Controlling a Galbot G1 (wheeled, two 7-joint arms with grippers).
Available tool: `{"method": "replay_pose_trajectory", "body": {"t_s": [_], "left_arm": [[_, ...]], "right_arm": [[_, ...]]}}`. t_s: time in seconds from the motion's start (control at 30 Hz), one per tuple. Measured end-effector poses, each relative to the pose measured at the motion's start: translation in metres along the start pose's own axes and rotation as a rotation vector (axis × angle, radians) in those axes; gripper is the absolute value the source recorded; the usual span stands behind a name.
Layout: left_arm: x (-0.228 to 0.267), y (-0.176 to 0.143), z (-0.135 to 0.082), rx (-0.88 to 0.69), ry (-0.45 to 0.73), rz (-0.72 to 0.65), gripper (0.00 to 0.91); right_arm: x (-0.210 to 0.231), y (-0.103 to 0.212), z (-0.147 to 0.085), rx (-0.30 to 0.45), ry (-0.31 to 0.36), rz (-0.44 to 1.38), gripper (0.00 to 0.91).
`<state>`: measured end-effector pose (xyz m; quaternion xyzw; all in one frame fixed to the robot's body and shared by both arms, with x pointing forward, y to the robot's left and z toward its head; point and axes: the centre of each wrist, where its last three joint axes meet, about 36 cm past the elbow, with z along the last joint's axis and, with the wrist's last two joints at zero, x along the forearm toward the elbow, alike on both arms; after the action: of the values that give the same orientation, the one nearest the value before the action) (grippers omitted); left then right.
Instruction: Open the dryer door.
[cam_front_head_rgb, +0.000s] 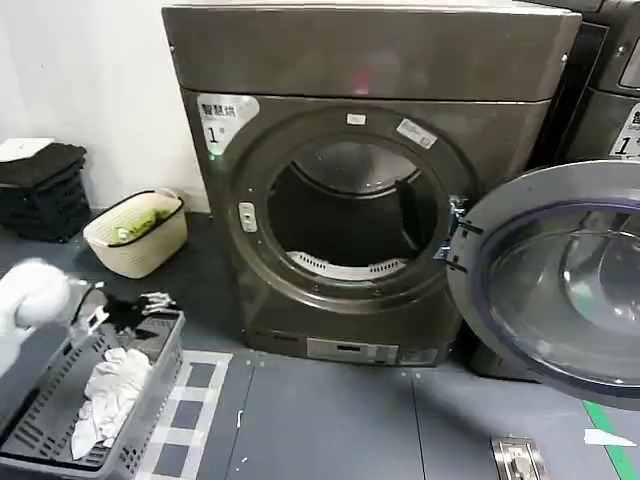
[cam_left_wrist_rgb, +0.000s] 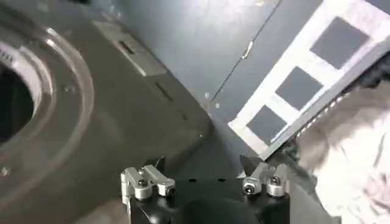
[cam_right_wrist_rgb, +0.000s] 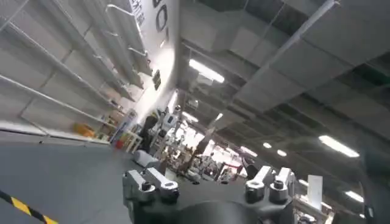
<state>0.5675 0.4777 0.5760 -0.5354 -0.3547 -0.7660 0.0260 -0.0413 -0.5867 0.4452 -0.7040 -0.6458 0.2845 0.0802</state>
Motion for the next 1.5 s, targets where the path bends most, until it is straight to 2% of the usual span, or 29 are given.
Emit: {"method": "replay_pose_trajectory", "body": {"t_s": [0.23,0.47,0.73,0.93,1.27,1.4,1.5], "left_arm": [[-0.007,0.042,0.019,-0.075,0.003,0.089,0.907],[0.003,0.052,0.034,-0.072,0.038,0.198,0.907],[0.013,0.034,0.047,-0.071,0.115,0.349,0.907],[0.015,0.018,0.047,-0.072,0.125,0.413,0.907],[0.012,0.003,0.047,0.012,0.042,0.451,0.907],[0.005,-0.001,0.054,0.079,-0.014,0.486,0.907],[0.008,-0.009,0.059,0.107,-0.009,0.504,0.907]], "right_arm": [[0.000,-0.002,0.002,-0.005,-0.006,-0.010,0.907],[-0.001,-0.003,0.005,-0.009,-0.014,-0.017,0.907],[-0.003,-0.002,0.004,-0.020,-0.019,-0.028,0.907],[-0.003,-0.002,0.002,-0.077,0.005,-0.056,0.907],[0.000,-0.009,0.005,-0.151,0.053,-0.062,0.907],[0.000,-0.013,0.006,-0.190,0.067,-0.063,0.907],[0.001,-0.014,0.006,-0.198,0.068,-0.062,0.907]]}}
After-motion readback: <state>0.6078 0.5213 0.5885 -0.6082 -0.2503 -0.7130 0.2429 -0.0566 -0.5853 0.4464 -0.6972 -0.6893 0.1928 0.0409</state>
